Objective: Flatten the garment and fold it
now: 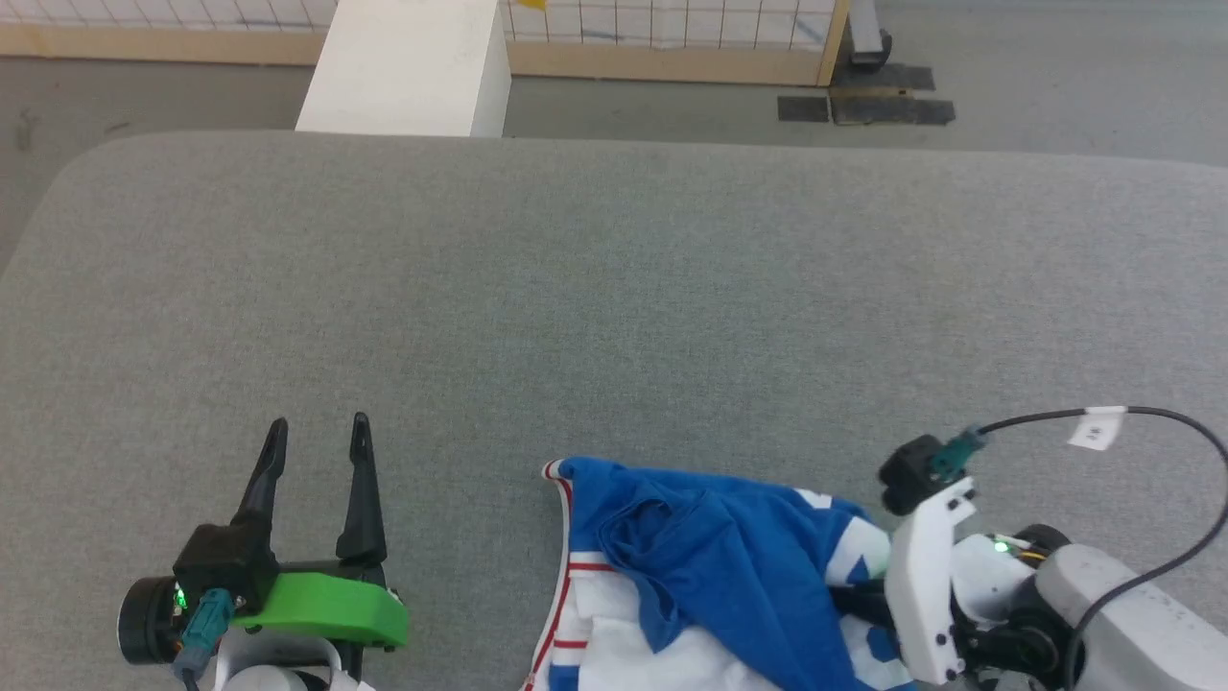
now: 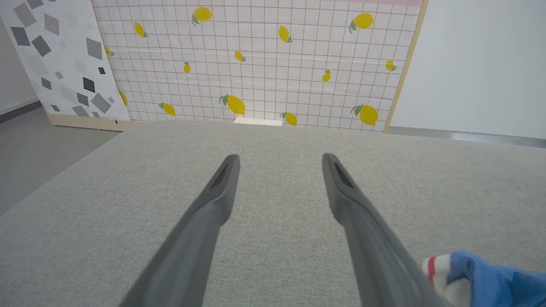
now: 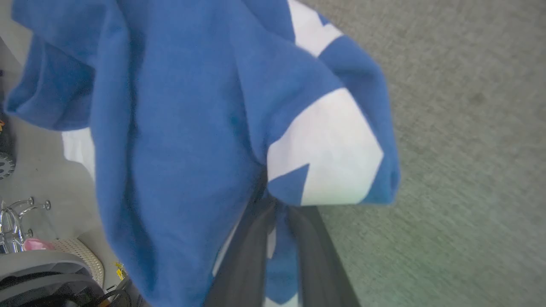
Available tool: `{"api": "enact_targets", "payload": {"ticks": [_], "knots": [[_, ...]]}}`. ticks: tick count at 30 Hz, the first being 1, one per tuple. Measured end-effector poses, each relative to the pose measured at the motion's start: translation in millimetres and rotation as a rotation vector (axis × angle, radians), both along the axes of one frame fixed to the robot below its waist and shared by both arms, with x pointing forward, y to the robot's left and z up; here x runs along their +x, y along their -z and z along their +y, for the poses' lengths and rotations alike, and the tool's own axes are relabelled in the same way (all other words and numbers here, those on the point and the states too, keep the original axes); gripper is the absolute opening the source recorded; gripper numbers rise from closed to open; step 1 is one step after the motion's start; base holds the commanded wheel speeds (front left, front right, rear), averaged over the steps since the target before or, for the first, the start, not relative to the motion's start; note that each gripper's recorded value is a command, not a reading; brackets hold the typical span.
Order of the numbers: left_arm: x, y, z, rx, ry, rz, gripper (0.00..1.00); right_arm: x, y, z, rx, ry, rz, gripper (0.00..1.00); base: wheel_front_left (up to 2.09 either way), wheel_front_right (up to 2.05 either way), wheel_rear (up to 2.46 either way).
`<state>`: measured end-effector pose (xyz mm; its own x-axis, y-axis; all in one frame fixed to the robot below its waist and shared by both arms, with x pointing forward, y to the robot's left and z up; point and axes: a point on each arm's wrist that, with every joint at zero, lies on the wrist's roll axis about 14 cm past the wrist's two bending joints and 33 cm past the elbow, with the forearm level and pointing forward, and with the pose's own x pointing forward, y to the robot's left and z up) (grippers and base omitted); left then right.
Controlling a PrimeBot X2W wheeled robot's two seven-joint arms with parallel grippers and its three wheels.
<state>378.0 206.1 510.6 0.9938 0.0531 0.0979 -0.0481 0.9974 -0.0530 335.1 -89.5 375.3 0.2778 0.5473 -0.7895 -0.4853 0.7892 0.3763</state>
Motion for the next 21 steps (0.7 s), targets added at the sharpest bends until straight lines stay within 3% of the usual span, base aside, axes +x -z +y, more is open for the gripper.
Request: {"api": "enact_targets", "payload": {"ticks": [6, 13, 21], "knots": [[-4.5, -5.2, -7.0, -0.004, 0.020, -0.015, 1.00, 21.0, -45.3, 3.7, 0.027, -0.033, -0.204, 0.00, 0.00, 0.00, 0.00], [1.0, -9.7, -22.5, -0.014, 0.060, -0.031, 1.00, 36.2, -89.9, -43.4, -0.117, -0.064, -0.395, 0.00, 0.00, 0.00, 0.00], [24.6, -9.1, -52.9, -0.025, 0.141, -0.038, 1.00, 54.5, -129.9, -124.1, -0.319, 0.035, -0.520, 0.00, 0.00, 0.00, 0.00]]}}
